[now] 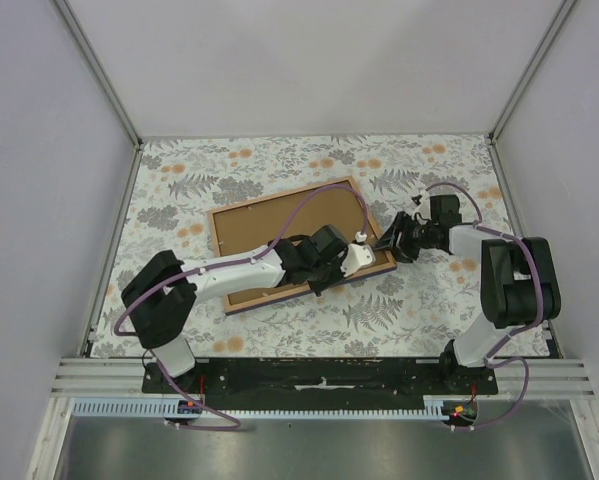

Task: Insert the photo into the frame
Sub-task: Pick up the photo frame from the center of the board.

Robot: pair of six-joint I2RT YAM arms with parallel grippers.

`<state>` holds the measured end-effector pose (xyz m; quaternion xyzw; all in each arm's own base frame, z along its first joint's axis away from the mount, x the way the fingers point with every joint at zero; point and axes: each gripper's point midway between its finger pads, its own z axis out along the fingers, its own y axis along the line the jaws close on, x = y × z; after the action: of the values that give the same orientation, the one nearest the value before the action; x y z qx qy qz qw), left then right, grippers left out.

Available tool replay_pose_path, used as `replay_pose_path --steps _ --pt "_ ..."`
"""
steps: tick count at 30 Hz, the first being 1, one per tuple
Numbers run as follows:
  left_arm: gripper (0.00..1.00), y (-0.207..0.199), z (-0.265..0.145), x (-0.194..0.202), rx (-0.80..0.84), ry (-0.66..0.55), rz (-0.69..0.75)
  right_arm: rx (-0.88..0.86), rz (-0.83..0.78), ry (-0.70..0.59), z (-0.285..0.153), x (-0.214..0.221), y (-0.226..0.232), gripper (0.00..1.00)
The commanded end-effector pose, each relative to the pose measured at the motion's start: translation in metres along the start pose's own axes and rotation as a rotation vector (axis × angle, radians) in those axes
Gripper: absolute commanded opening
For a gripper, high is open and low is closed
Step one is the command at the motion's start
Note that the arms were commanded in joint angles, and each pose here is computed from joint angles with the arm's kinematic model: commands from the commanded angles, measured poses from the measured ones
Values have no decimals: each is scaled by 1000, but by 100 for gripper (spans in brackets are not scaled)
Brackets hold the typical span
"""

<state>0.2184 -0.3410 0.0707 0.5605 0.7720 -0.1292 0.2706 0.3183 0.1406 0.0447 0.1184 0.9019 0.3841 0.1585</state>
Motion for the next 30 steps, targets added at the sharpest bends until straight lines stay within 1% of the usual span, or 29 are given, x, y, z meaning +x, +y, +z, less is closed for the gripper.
replay_pose_path --steps 1,5,6,7,8,10,11,13,15,18,21,23,30 --pt "2 13 -32 -50 -52 -193 -3 -110 31 8 -4 -2 16 51" --pt "2 16 -40 -56 -74 -215 -7 -129 55 -4 -12 -4 21 27" --pt "7 19 -44 -57 -86 -222 -10 -133 57 -7 -14 -4 24 22" --pt "18 19 -46 -58 -89 -226 -10 -136 62 -10 -15 -4 26 16" --pt "32 25 -50 -59 -122 -229 -15 -143 64 -15 -18 -4 29 12" --pt "46 28 -60 -64 -147 -250 -15 -148 73 -19 -22 -4 34 4" --pt "57 30 -66 -67 -167 -264 -16 -146 78 -21 -24 -4 36 1" --pt "71 32 -78 -73 -206 -287 -9 -146 103 -22 -28 -3 41 0" --pt "78 33 -88 -77 -250 -305 -5 -140 133 -24 -31 -2 43 0" --pt "84 29 -97 -73 -346 -296 25 -139 181 -28 -37 0 48 0" --pt "87 32 -101 -61 -490 -288 64 -144 216 -36 -43 -1 55 0" --pt "88 31 -103 -53 -553 -296 88 -130 231 -44 -48 -2 58 0" --pt "88 31 -116 -40 -632 -356 165 -64 234 -62 -64 -8 66 0"
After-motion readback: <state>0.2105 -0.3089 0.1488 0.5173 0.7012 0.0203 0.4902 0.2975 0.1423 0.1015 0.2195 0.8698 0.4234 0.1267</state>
